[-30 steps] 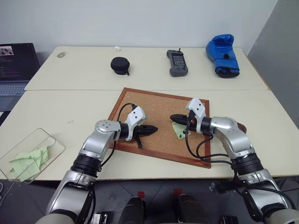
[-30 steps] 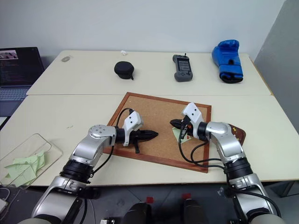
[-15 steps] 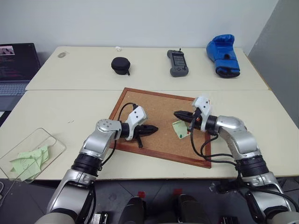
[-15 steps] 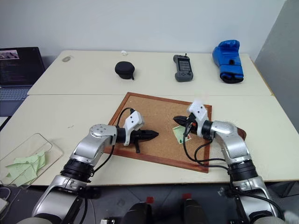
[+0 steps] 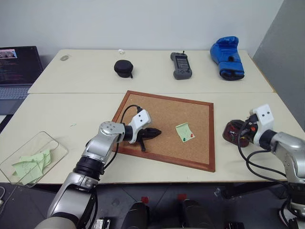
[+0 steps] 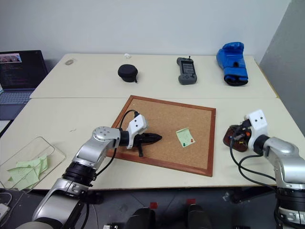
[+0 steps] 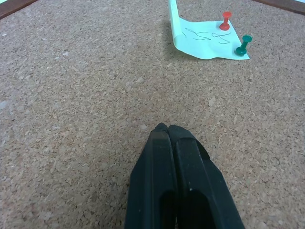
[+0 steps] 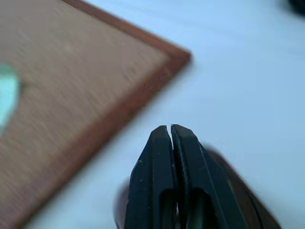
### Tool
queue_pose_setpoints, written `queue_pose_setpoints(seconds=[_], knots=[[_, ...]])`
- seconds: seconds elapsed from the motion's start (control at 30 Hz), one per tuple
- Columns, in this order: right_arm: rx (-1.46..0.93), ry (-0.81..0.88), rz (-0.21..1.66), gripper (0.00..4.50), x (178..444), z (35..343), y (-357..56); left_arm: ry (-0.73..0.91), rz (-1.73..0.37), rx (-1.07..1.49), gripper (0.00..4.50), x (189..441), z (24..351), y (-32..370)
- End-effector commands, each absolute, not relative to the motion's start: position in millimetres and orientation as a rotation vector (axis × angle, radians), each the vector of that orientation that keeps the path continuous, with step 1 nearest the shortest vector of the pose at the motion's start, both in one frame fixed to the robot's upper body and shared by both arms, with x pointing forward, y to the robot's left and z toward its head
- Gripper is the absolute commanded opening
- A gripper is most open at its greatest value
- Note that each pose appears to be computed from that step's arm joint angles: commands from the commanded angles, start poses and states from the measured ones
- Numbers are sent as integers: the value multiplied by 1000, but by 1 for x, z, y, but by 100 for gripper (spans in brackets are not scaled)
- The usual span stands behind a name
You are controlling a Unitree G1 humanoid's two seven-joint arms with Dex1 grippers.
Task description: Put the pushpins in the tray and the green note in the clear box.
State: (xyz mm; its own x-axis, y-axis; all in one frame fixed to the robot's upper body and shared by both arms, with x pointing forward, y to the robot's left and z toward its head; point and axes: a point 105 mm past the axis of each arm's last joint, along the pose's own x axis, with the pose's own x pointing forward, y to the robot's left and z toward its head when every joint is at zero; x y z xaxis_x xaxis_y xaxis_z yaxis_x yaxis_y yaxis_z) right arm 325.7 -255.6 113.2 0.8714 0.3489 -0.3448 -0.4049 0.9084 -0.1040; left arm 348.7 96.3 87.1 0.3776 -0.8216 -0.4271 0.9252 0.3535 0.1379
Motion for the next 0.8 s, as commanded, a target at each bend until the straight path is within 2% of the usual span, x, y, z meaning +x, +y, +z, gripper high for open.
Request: queue_pose_setpoints(seconds=[0.03,0.3,0.4,0.57,0.8], knots=[[-175,266,363,1,326,127,-262,408,-1139,408,0,344,64,103],[-103,280,303,1,327,119,-272,404,-1141,416,0,345,65,105],[-109,280,300,57,327,119,-273,402,-1141,425,0,345,65,105],[-114,278,296,176,326,119,-274,399,-1145,431,0,345,65,105],[-120,276,293,176,326,120,-277,395,-1150,436,0,346,66,104]])
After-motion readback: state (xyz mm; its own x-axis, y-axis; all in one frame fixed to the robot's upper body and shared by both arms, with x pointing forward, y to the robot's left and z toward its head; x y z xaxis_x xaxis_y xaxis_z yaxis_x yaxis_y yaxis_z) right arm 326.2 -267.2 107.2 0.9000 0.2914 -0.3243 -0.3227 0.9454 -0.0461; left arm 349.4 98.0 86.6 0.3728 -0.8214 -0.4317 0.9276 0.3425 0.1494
